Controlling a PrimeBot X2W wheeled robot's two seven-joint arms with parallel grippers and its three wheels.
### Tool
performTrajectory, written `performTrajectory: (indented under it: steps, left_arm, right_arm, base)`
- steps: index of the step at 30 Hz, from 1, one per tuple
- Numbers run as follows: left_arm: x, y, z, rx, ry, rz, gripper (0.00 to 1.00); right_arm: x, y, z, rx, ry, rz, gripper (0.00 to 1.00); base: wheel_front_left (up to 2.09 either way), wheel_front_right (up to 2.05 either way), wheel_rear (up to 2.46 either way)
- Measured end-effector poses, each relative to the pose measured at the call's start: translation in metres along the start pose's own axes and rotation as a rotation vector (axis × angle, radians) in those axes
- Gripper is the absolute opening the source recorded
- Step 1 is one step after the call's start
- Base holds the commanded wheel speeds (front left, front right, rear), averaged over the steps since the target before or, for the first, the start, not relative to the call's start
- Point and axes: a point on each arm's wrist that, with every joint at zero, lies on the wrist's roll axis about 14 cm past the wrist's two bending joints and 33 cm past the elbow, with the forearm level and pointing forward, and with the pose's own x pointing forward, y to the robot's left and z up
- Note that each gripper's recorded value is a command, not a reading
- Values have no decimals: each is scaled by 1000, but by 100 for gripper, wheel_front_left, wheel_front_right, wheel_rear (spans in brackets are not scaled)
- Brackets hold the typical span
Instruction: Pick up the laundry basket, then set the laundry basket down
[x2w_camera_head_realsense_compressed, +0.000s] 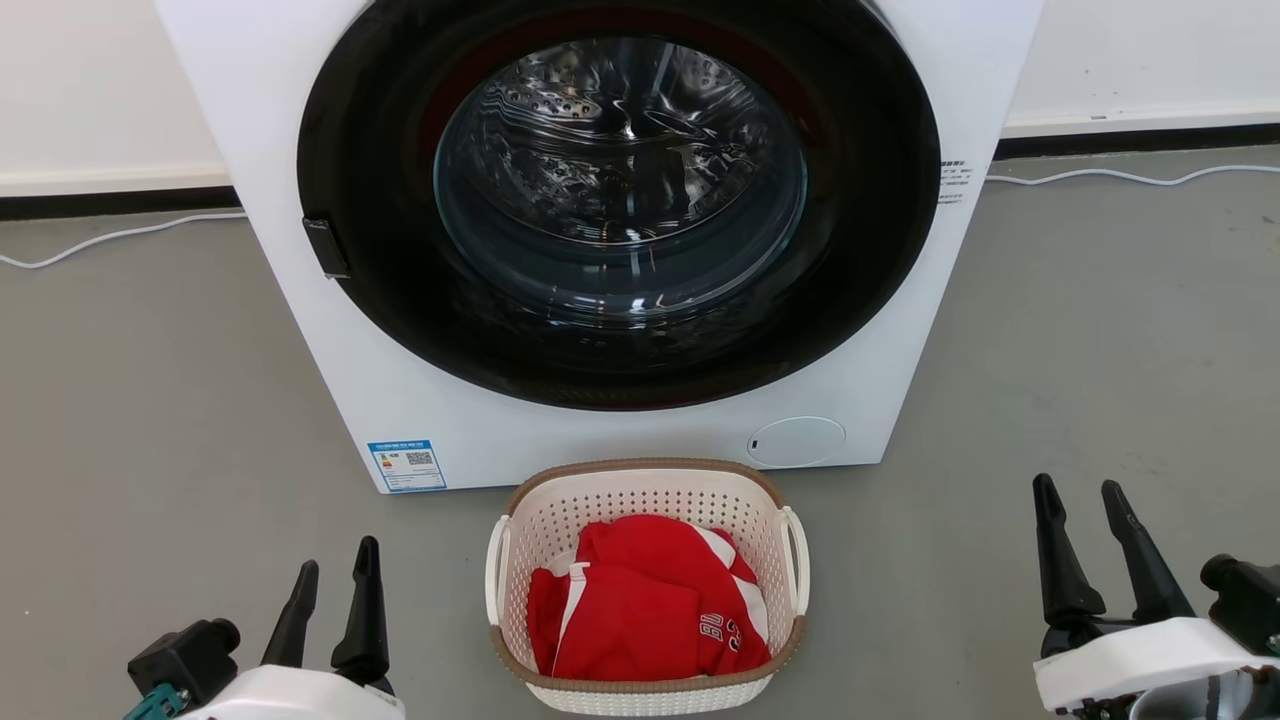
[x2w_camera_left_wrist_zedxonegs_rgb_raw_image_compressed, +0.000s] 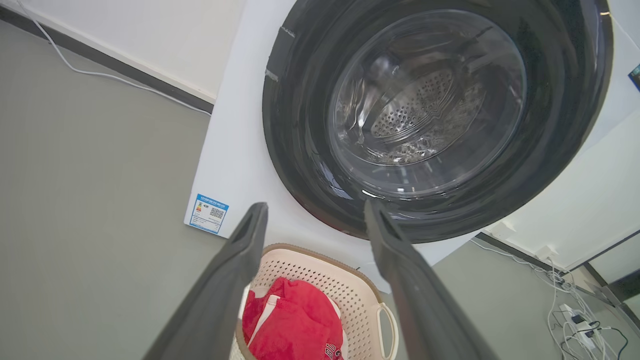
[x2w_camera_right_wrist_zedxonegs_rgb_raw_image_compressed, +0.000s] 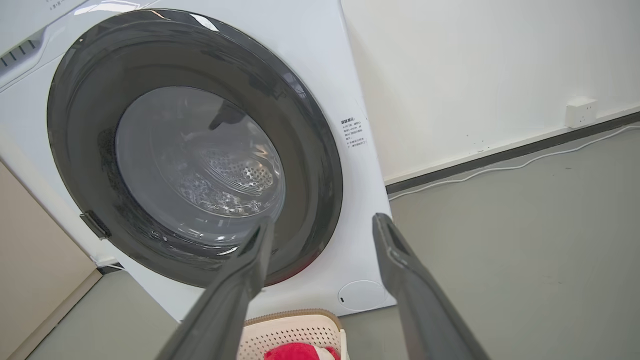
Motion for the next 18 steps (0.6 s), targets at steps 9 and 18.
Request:
performTrajectory:
  steps: [9,18]
  left_arm:
    - [0,-5,5,108,-29,-25,100]
    - [0,-9,9,214,-49,-45,100]
  right_arm:
    - [0,2,6,-134,-24,25,100]
    - [1,6,12,-254,-48,53,100]
  base:
    - [0,0,0]
    - [0,0,0]
